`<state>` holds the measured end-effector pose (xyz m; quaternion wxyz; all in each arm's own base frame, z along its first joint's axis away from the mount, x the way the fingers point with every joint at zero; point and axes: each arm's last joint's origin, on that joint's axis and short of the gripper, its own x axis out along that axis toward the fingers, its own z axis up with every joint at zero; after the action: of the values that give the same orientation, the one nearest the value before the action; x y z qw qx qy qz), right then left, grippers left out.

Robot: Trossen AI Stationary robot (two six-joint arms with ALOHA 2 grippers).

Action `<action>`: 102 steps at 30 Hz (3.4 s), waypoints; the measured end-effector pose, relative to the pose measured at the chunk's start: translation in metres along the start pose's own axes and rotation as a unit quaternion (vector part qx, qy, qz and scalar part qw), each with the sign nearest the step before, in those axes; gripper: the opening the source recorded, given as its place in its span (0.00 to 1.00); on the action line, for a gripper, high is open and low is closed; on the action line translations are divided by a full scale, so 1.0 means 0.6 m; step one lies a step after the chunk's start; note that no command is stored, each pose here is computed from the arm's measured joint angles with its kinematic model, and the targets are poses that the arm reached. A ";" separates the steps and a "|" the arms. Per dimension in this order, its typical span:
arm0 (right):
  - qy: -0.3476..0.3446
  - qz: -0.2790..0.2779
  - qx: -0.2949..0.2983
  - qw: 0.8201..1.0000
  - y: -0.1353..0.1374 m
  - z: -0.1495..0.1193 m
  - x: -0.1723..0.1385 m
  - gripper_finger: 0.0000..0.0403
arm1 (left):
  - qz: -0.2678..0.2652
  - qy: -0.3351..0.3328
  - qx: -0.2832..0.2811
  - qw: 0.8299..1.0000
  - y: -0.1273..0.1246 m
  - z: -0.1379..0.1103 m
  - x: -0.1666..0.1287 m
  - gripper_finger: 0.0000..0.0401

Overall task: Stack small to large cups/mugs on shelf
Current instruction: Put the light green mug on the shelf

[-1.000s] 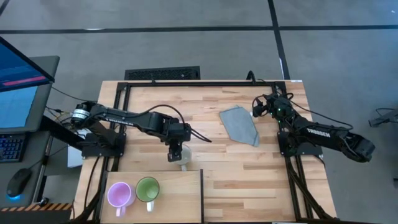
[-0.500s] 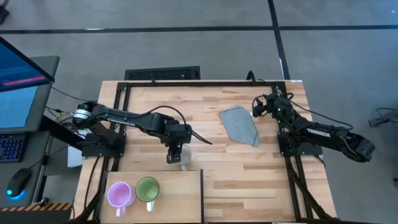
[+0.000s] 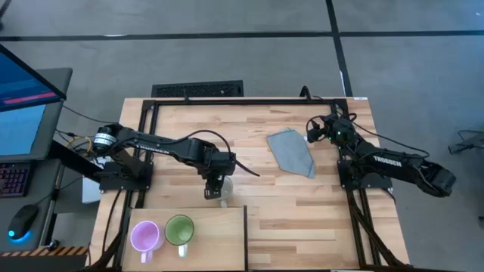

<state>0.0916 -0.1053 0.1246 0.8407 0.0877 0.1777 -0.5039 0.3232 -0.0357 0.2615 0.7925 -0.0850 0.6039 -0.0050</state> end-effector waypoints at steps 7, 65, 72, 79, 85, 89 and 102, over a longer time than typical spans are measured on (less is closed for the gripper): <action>0.001 0.000 0.000 1.000 0.000 0.000 0.000 0.58 | 0.006 0.007 -0.008 1.000 -0.001 -0.003 0.000 0.41; 0.001 0.000 0.000 1.000 0.000 0.000 0.000 0.58 | 0.034 0.028 -0.043 0.998 0.021 0.022 0.024 0.41; 0.001 0.000 0.000 1.000 0.000 0.000 0.000 0.58 | 0.034 0.025 -0.046 0.998 0.024 0.024 0.025 0.40; 0.001 0.000 0.000 1.000 0.000 0.000 0.000 0.58 | 0.035 0.025 -0.044 0.998 0.024 0.025 0.025 0.34; 0.001 0.000 0.000 1.000 0.000 0.000 0.000 0.58 | 0.035 0.025 -0.040 0.998 0.024 0.025 0.025 0.31; 0.001 0.000 0.000 1.000 0.000 0.000 0.000 0.58 | 0.034 0.025 -0.040 0.998 0.024 0.025 0.025 0.31; 0.001 0.000 0.000 1.000 0.000 0.000 0.000 0.58 | 0.016 0.044 -0.036 0.998 0.028 0.027 0.041 0.31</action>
<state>0.0915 -0.1052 0.1243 0.8404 0.0883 0.1790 -0.5038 0.3437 -0.0199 0.2397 0.7618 -0.1032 0.6390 0.0258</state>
